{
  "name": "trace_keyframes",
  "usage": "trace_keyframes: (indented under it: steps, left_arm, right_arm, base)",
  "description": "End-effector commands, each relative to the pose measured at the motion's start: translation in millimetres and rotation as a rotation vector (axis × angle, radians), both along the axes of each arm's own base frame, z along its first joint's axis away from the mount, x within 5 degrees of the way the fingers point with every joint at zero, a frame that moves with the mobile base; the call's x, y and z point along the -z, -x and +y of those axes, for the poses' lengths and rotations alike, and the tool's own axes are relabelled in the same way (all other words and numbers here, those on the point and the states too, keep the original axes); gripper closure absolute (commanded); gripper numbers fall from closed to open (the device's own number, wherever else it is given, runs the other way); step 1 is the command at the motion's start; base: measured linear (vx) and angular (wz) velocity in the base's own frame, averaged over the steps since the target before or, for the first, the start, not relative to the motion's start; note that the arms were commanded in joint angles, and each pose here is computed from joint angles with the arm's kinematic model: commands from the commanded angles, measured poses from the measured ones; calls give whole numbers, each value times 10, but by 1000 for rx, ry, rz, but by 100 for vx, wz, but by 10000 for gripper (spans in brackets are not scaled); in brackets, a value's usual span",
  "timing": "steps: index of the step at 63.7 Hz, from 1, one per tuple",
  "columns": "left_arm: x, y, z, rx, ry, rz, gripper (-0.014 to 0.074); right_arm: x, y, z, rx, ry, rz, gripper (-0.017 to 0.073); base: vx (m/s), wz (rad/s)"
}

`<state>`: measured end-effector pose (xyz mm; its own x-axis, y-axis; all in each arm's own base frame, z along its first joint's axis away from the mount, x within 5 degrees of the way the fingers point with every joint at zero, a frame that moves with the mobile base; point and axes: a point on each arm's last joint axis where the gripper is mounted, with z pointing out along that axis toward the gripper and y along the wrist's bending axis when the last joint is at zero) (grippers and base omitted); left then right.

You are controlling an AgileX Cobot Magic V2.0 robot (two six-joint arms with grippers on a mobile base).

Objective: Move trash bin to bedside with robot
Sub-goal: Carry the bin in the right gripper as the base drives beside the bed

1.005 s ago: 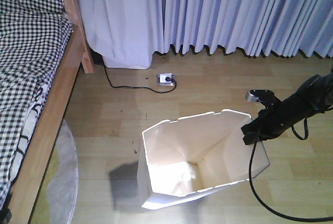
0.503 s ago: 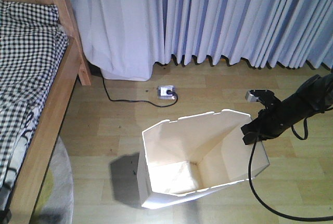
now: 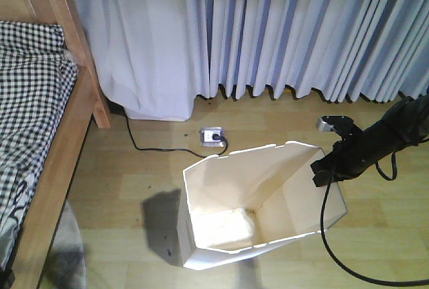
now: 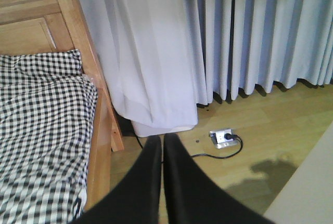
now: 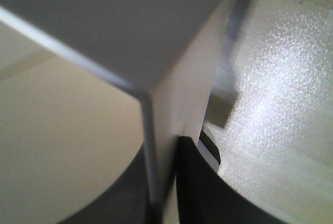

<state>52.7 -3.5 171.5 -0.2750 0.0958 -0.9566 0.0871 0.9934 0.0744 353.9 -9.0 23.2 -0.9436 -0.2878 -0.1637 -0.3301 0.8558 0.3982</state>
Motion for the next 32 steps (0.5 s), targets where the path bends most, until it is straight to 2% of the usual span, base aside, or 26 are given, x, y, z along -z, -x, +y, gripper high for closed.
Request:
trace_keyframes:
  steps: [1, 32]
  left_arm:
    - [-12, -9, -1, -1, 9, -71, 601]
    - [-12, -9, -1, -1, 9, -71, 601]
  right_arm:
    - [-356, -60, 89, 31, -135, -12, 562]
    - [-355, -60, 89, 30, -134, -12, 562]
  base:
    - [22, -1]
    - [19, 1]
